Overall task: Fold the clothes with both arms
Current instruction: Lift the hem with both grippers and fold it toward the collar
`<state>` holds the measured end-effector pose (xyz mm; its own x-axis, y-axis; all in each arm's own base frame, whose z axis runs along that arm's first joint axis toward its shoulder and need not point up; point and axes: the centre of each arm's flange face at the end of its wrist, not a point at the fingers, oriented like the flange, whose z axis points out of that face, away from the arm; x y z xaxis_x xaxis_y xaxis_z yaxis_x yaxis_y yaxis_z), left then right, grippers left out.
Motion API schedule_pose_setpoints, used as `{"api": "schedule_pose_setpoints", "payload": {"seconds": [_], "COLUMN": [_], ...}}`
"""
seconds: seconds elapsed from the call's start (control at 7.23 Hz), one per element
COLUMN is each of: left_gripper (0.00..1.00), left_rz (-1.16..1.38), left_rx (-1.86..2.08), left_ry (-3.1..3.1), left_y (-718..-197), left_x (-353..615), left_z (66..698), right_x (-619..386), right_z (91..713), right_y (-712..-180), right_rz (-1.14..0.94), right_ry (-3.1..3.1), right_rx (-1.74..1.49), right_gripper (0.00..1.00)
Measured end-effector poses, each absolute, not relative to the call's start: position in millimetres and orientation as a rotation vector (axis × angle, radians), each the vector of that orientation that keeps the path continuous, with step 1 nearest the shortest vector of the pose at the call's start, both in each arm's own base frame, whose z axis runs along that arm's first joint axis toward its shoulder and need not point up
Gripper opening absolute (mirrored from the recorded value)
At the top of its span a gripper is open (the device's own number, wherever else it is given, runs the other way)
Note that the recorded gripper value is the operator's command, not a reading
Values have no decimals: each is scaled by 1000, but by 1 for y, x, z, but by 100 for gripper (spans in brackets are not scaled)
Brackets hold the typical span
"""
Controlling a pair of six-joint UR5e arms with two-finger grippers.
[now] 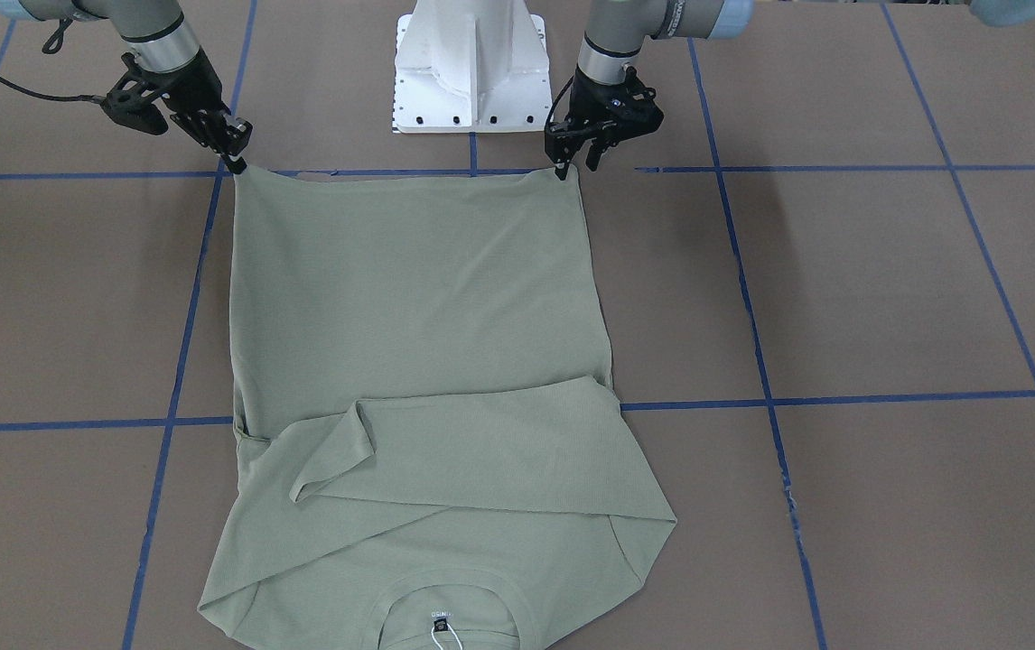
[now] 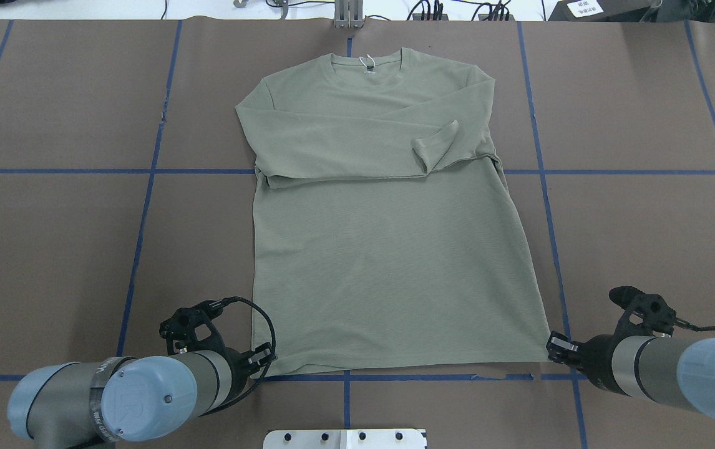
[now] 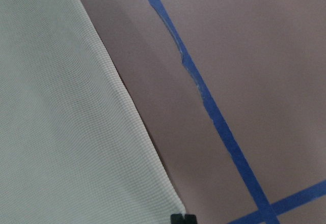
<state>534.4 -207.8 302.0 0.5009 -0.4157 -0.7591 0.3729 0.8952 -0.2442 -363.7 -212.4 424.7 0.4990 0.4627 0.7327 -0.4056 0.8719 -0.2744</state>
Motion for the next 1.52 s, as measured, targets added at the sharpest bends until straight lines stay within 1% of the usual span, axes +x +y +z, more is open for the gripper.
{"api": "schedule_pose_setpoints", "payload": {"seconds": [0.14,0.28,0.41,1.11,1.24,1.52], "left_gripper": [44,24,0,0,0,0], "left_rz": [-472,-468,-466,-471,-470,-462], "left_rx": [-53,-57,-60,-64,-68,-100], "left_ry": [930,933,936,962,973,968], "left_y": [-206,-203,-202,-201,-197,-174], "left_x": [536,538,539,522,504,470], "left_z": [302,300,298,286,277,261], "right_x": [-364,-364,-364,-366,-365,-361], "right_z": [425,425,424,419,413,393], "right_y": [-212,-212,-212,-210,-207,-190], "right_rz": [526,525,525,519,512,476], "right_ry": [-907,-907,-908,-918,-929,-958], "right_rx": [-69,-69,-70,-74,-79,-103], "right_gripper": [0,0,0,0,0,0]}}
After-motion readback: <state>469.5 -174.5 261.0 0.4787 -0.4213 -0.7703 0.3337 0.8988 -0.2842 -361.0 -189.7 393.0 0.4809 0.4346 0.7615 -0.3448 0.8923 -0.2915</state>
